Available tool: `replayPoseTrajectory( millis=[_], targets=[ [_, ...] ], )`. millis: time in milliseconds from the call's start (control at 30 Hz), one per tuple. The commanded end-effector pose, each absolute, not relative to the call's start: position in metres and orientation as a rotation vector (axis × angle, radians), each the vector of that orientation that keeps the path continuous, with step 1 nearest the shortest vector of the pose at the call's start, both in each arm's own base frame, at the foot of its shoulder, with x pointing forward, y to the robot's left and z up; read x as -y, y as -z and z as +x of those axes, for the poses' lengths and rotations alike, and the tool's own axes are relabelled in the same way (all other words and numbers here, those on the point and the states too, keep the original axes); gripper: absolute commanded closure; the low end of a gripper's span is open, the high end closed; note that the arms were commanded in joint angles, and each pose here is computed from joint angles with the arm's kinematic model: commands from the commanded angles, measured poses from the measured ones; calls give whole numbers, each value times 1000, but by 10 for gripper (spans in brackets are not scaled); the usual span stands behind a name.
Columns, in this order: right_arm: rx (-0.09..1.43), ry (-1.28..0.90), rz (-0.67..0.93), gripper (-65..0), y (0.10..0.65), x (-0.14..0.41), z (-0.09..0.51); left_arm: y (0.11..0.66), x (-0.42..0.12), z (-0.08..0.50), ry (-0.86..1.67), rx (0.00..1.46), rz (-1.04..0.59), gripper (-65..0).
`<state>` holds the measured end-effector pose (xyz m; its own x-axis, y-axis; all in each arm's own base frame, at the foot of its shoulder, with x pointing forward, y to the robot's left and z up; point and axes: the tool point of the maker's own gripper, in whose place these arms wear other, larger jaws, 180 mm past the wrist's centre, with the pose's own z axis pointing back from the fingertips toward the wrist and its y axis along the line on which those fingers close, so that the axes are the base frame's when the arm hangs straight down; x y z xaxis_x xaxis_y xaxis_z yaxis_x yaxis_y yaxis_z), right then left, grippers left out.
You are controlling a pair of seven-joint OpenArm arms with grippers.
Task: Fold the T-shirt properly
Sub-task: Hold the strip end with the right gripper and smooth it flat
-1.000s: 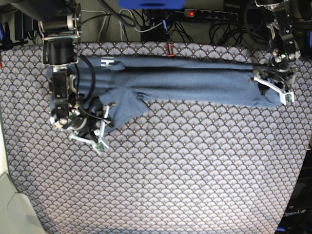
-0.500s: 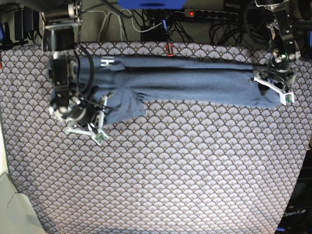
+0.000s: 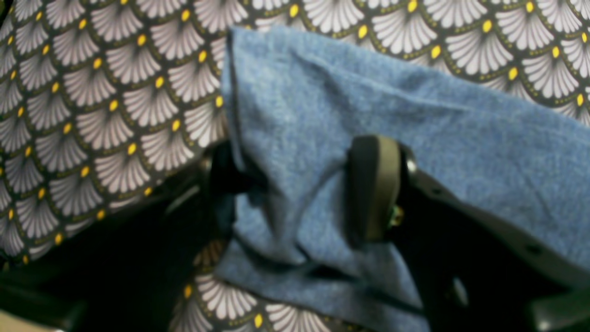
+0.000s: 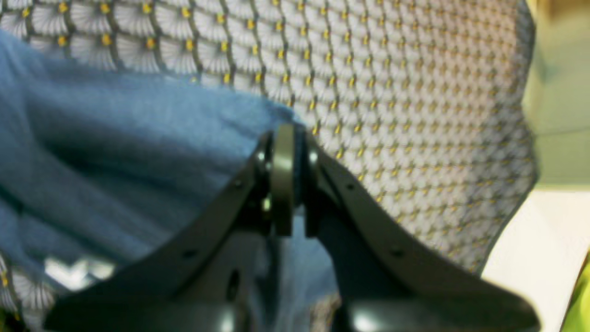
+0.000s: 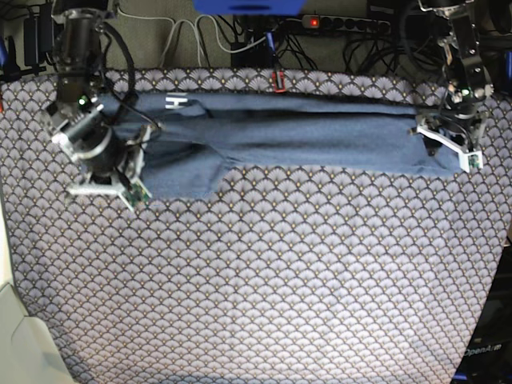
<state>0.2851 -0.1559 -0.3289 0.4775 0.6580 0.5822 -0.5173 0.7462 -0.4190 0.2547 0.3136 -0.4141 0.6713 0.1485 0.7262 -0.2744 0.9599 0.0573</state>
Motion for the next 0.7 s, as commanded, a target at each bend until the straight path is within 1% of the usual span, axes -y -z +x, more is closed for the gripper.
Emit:
replayPoseTrajectory(
  millis=[0, 133, 267, 567, 667],
  targets=[
    [812, -712, -206, 0, 324, 161, 284, 402, -319, 262, -234, 843, 181, -367],
    [750, -664, -225, 0, 337, 183, 264, 402, -320, 263, -231, 845, 182, -367],
    [701, -647, -225, 0, 348, 192, 247, 402, -320, 263, -231, 845, 182, -367],
    [640, -646, -197, 0, 366, 192, 229, 404, -320, 260, -231, 837, 183, -368],
    [639, -644, -190, 0, 368, 190, 229, 414, -322, 256, -243, 810, 179, -366]
  ],
)
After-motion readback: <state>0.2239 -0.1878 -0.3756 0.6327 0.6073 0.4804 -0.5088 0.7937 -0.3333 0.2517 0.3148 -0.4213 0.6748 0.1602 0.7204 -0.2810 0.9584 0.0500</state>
